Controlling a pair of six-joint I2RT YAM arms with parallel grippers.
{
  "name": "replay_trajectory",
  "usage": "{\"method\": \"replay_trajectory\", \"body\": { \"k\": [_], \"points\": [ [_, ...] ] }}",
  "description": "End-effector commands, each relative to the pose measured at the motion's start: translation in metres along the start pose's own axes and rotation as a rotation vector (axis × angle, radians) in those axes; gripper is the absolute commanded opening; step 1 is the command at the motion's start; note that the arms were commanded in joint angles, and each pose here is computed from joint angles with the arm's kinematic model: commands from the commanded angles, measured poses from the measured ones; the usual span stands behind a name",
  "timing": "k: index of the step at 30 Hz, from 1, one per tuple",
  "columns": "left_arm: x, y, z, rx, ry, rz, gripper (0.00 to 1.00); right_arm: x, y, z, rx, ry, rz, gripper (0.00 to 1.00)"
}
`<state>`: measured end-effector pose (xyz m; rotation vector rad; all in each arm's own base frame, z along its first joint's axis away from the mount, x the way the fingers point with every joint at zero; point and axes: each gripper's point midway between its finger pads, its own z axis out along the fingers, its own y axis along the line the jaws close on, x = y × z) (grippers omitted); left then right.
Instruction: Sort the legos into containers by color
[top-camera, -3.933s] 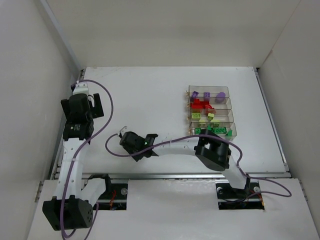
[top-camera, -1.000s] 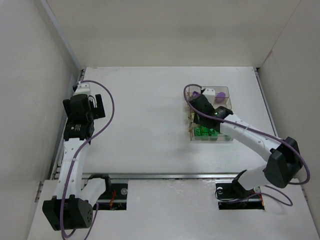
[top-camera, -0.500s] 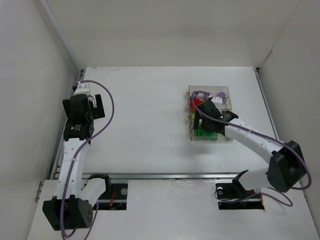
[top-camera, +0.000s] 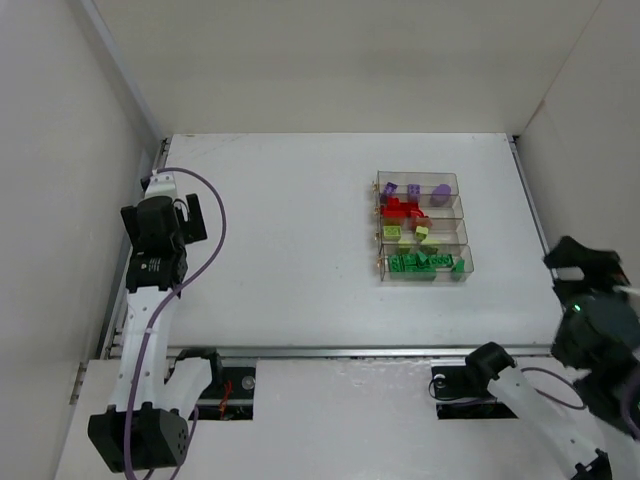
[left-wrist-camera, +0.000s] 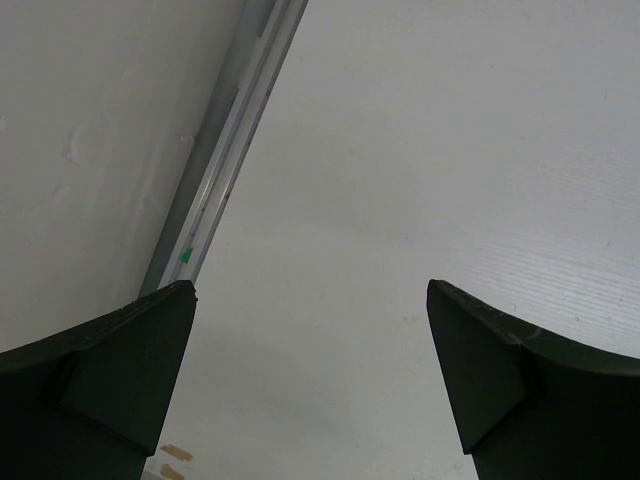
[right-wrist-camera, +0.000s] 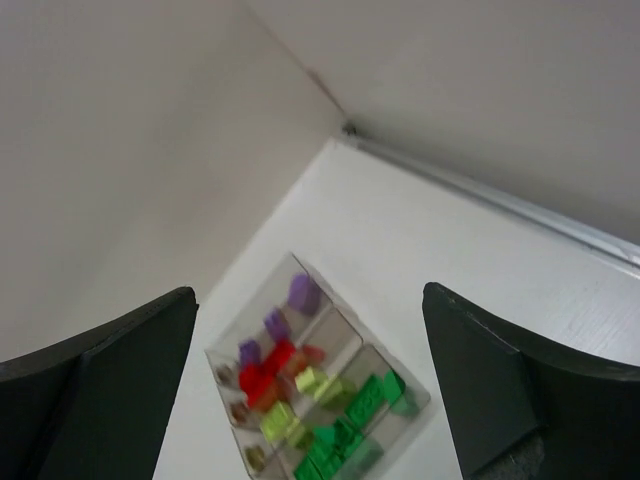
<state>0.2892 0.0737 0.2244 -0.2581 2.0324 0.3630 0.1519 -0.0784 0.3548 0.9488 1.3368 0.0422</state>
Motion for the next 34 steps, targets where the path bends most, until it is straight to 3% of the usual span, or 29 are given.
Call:
{"method": "replay_trajectory", "body": {
  "k": [1,5,12,34],
  "points": [
    [-0.013,0.008,-0.004,-0.036,-0.062,-0.047,1.0,-0.024,-0.047,-0.013,0.059,-0.107,0.028,1.0],
    [-0.018,0.013,-0.008,-0.055,-0.088,-0.065,1.0,-0.039,-0.052,-0.029,-0.077,-0.119,0.097,1.0],
    [-0.017,0.014,-0.013,-0.055,-0.088,-0.065,1.0,-0.069,-0.078,-0.045,0.005,-0.121,0.177,1.0],
    [-0.023,0.017,-0.031,-0.037,-0.135,-0.08,1.0,-0.054,-0.076,-0.051,-0.068,-0.04,0.18,1.0]
  ]
}}
